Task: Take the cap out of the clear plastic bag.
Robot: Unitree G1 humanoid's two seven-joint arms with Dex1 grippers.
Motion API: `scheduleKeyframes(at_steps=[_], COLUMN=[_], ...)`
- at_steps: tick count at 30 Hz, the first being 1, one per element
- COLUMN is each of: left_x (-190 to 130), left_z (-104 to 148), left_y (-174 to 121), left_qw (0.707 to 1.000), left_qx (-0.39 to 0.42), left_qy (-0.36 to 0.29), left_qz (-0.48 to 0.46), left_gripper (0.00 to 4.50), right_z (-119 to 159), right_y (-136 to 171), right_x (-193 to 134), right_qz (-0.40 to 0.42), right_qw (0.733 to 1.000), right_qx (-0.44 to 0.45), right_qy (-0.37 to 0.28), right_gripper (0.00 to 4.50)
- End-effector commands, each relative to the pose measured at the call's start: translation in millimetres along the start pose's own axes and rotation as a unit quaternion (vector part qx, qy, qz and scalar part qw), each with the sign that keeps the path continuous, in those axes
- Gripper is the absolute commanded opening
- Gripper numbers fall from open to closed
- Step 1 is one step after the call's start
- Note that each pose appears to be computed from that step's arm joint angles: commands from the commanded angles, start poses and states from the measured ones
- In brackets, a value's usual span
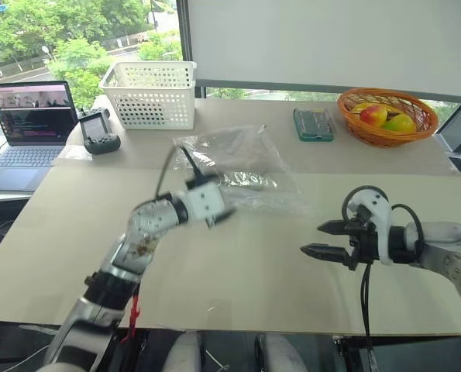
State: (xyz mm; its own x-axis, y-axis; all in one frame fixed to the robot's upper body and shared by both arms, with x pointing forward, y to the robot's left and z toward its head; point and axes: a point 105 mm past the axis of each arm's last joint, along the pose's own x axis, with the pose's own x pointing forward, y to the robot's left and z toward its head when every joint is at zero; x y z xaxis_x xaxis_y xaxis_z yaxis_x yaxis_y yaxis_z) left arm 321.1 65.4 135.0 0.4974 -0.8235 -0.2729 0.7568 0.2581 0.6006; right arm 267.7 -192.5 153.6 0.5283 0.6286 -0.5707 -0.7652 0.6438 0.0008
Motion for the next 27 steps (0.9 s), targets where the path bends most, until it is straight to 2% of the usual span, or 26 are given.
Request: scheduleKeyframes(at_steps=[1,5,8,12,16,19,23,27], left_x=[-10,-18,-33,-45,-43,-39,-32,-29], left_z=[32,40,60,60,44,39,43,39], left_y=[3,4,-2,-13,-19,-16,4,18], left_qw=[0.999,0.998,0.995,0.995,0.997,0.995,0.986,0.976], left_qx=[0.005,0.000,-0.042,-0.042,0.043,0.094,0.155,0.196], left_qy=[-0.044,-0.038,-0.055,-0.034,0.011,0.023,0.018,0.023], left_qz=[-0.030,-0.047,-0.070,-0.083,-0.064,-0.031,0.058,0.096], left_gripper=[4.38,4.38,4.38,4.38,4.38,4.38,4.38,4.38], right_z=[12,13,14,20,27,31,35,36], right_y=[-8,-9,-3,3,10,12,11,11], right_x=[-21,-35,-34,-25,-12,-6,-1,4], right_qz=[-0.033,-0.040,-0.030,-0.012,0.006,0.013,0.013,0.014], right_qw=[0.999,0.998,0.999,0.999,0.999,0.998,0.998,0.998], right_qx=[-0.039,-0.037,-0.038,-0.042,-0.045,-0.046,-0.047,-0.048], right_qy=[-0.001,0.003,0.006,-0.009,-0.024,-0.032,-0.037,-0.040], right_gripper=[4.50,4.50,4.50,4.50,4.50,4.50,4.50,4.50])
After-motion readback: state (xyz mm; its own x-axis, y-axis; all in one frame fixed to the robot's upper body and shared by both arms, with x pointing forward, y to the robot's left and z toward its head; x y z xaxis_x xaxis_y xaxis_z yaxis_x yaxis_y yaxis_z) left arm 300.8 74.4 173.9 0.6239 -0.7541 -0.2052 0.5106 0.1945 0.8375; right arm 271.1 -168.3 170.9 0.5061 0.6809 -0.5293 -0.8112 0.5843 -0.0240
